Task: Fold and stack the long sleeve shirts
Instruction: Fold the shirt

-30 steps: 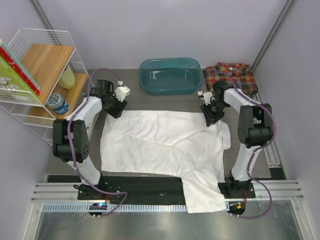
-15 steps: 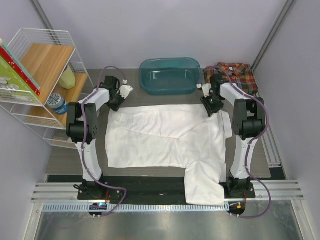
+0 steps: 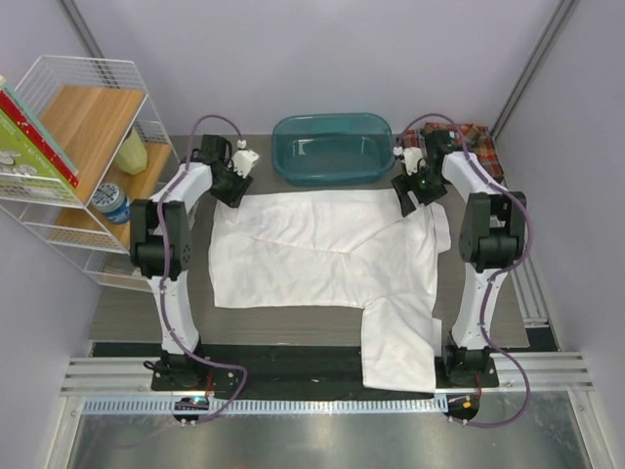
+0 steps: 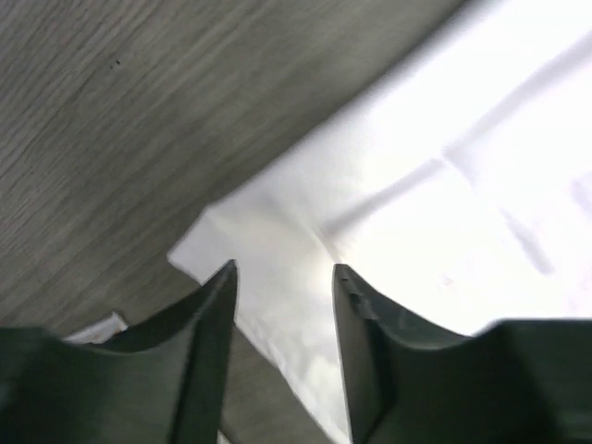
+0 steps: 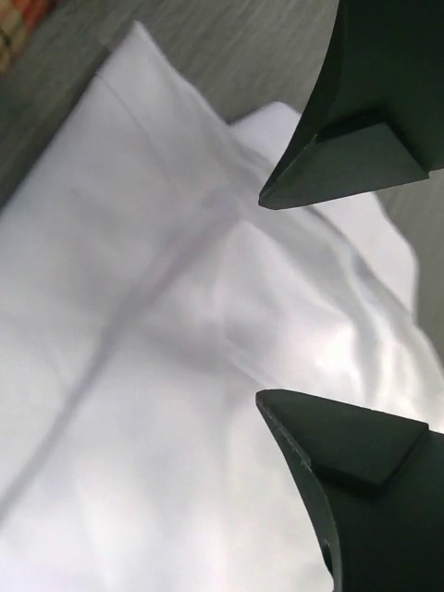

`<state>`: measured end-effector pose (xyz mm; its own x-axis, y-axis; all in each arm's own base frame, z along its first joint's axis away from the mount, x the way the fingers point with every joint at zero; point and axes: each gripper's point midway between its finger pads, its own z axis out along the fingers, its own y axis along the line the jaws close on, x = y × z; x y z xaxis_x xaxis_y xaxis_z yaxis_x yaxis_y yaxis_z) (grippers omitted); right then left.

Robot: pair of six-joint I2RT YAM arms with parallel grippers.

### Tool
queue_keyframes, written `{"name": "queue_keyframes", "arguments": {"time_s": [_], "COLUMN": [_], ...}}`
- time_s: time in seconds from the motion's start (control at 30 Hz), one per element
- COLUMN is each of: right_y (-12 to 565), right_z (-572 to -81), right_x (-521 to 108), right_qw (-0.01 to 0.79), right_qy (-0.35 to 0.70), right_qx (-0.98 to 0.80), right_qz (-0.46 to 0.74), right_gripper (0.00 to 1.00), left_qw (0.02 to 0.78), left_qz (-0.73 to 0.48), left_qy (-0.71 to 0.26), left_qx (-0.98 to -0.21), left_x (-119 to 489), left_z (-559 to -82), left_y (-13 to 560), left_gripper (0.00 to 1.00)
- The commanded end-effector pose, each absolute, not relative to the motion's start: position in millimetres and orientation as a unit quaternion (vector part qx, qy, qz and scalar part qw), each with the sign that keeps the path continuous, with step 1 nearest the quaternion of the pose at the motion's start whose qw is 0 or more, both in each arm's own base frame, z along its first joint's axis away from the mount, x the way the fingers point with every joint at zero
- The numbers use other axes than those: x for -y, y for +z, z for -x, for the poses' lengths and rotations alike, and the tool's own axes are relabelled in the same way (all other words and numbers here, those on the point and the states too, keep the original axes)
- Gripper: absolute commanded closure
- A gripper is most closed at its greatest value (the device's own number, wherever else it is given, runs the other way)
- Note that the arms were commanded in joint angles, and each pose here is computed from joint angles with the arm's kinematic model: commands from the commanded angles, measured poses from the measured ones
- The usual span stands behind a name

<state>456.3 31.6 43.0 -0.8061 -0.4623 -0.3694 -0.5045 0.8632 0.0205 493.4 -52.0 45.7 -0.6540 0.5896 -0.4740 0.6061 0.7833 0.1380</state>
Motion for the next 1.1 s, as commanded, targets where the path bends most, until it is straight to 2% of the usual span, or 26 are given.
{"name": "queue_keyframes", "arguments": {"time_s": [0.0,0.03,0.1,0.17,0.23,0.3,0.43,0.67,0.8,0.97,1.07], "right_y": [166.0,166.3,168.3,143.9,123.7,111.4,71.8,28.2,8.7,10.9,39.5], "right_z": [-398.0,-371.4,-331.0,-293.6,-278.7,-288.1,-302.3,-334.0,-349.3,-375.5,-377.5], "right_x": [-48.4,-49.3,-46.3,-42.3,-37.9,-37.5,-29.8,-28.8,-29.4,-31.2,-33.3], "right_qw": [0.251,0.224,0.206,0.155,0.136,0.15,0.124,0.113,0.107,0.122,0.139], "right_qy": [0.115,0.129,0.123,0.125,0.106,0.089,0.07,0.062,0.062,0.057,0.058], "right_qx": [-0.897,-0.894,-0.879,-0.883,-0.889,-0.899,-0.917,-0.929,-0.932,-0.933,-0.928], "right_qz": [0.345,0.365,0.412,0.425,0.424,0.402,0.372,0.348,0.342,0.333,0.34], "right_gripper": [0.14,0.14,0.14,0.15,0.17,0.2,0.24,0.24,0.24,0.25,0.24], "left_qw": [0.328,0.324,0.306,0.307,0.277,0.267,0.243,0.205,0.18,0.178,0.186], "left_qz": [-0.362,-0.375,-0.413,-0.435,-0.452,-0.446,-0.402,-0.355,-0.336,-0.336,-0.339], "left_qy": [-0.105,-0.119,-0.15,-0.154,-0.154,-0.15,-0.101,-0.057,-0.047,-0.037,-0.046], "left_qx": [-0.867,-0.86,-0.845,-0.832,-0.834,-0.841,-0.877,-0.91,-0.923,-0.924,-0.921], "left_x": [85.2,89.9,101.2,107.2,113.1,114.3,97.3,76.3,60.3,52.2,56.0], "left_z": [-437.2,-421.1,-370.1,-337.8,-307.8,-295.8,-311.2,-344.5,-359.4,-375.8,-374.6], "left_y": [146.9,150.3,157.5,165.5,141.4,123.5,96.7,51.1,27.9,17.3,32.5], "left_gripper": [0.45,0.36,0.3,0.28,0.28,0.29,0.32,0.33,0.37,0.37,0.38]}}
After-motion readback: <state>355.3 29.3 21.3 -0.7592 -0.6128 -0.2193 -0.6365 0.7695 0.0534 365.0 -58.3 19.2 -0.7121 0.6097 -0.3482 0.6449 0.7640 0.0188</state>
